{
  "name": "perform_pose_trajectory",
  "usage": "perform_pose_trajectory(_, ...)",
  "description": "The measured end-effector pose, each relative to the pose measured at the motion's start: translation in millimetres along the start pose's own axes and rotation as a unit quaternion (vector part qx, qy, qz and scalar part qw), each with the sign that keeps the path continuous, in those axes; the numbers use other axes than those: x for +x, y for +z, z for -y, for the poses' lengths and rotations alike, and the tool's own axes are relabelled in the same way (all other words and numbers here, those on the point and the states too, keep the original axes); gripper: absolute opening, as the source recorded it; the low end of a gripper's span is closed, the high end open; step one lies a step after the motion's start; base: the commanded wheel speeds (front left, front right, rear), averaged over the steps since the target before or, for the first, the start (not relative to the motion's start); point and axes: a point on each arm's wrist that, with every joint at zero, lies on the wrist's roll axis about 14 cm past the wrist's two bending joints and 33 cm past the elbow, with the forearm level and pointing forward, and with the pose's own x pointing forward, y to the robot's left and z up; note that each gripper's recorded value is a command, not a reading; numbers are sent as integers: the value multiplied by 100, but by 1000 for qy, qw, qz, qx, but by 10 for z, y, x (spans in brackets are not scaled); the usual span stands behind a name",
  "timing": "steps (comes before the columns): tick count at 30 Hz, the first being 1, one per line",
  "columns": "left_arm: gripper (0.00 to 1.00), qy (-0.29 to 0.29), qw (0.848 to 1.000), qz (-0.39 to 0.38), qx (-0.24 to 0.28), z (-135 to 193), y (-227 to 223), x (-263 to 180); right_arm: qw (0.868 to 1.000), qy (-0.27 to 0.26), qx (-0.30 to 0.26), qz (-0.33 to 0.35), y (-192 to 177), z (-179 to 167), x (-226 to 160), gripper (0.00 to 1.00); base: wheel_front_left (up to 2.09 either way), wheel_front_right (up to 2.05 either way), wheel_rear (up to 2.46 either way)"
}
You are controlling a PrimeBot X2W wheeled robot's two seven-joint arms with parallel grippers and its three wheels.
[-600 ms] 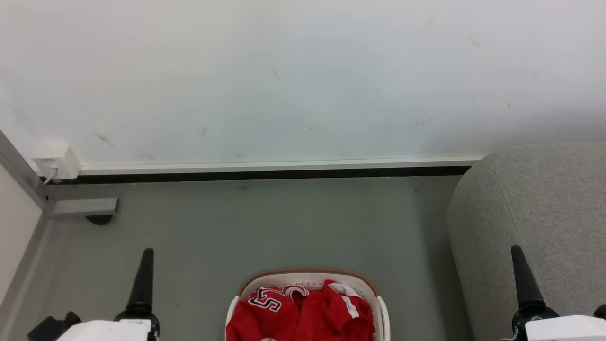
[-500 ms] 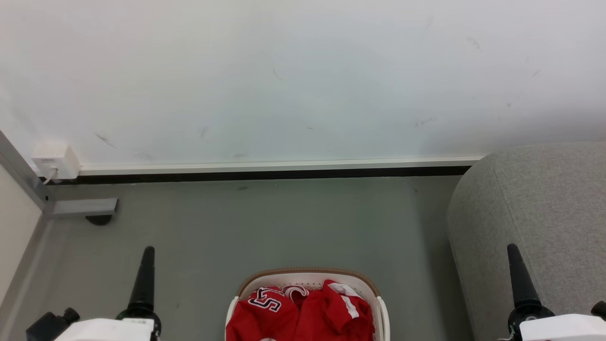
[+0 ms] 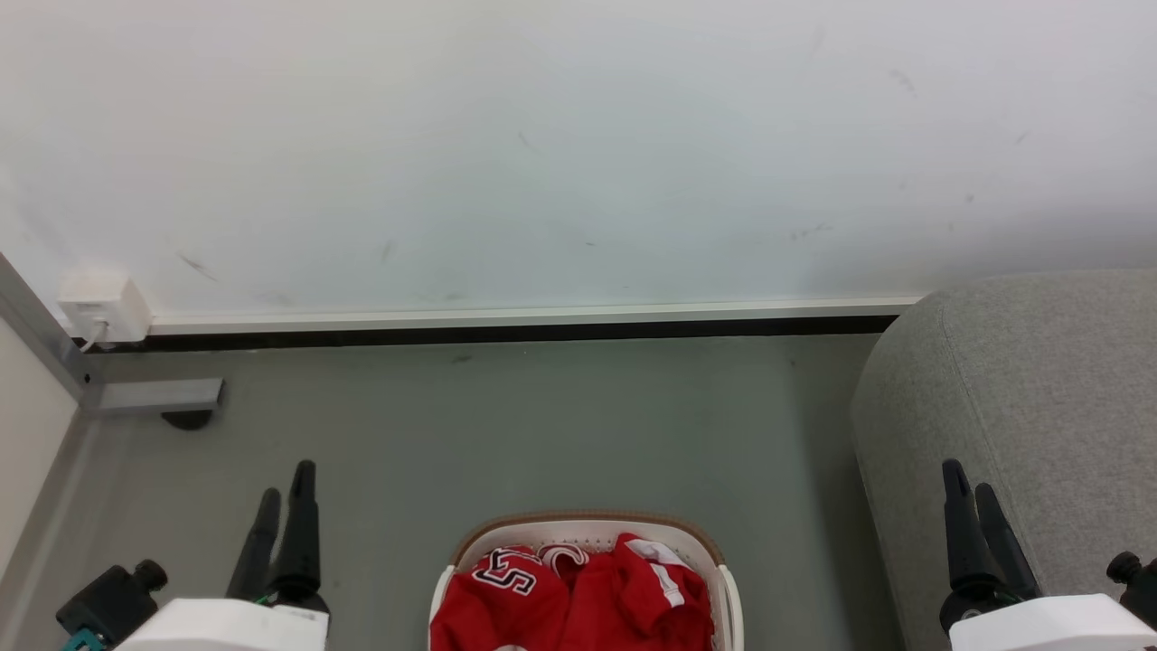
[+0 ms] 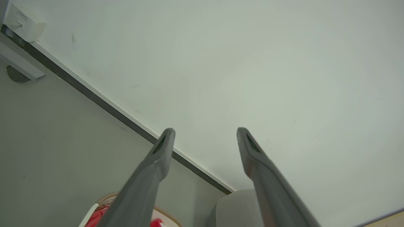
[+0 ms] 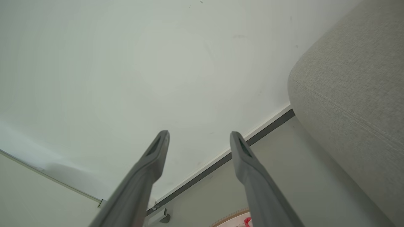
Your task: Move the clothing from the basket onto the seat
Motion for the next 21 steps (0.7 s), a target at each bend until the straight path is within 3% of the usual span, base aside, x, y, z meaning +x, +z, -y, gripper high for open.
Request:
perform_pose_trajectory(12, 100, -21, 993, -3, 118, 99, -31, 6, 993, 17, -115, -2, -30, -65, -3, 100, 0, 0, 0)
perform_pose_trajectory(21, 100, -29, 985, -4, 170, 122, -65, -3, 984, 23, -175, -4, -58, -71, -6, 100, 0, 0, 0)
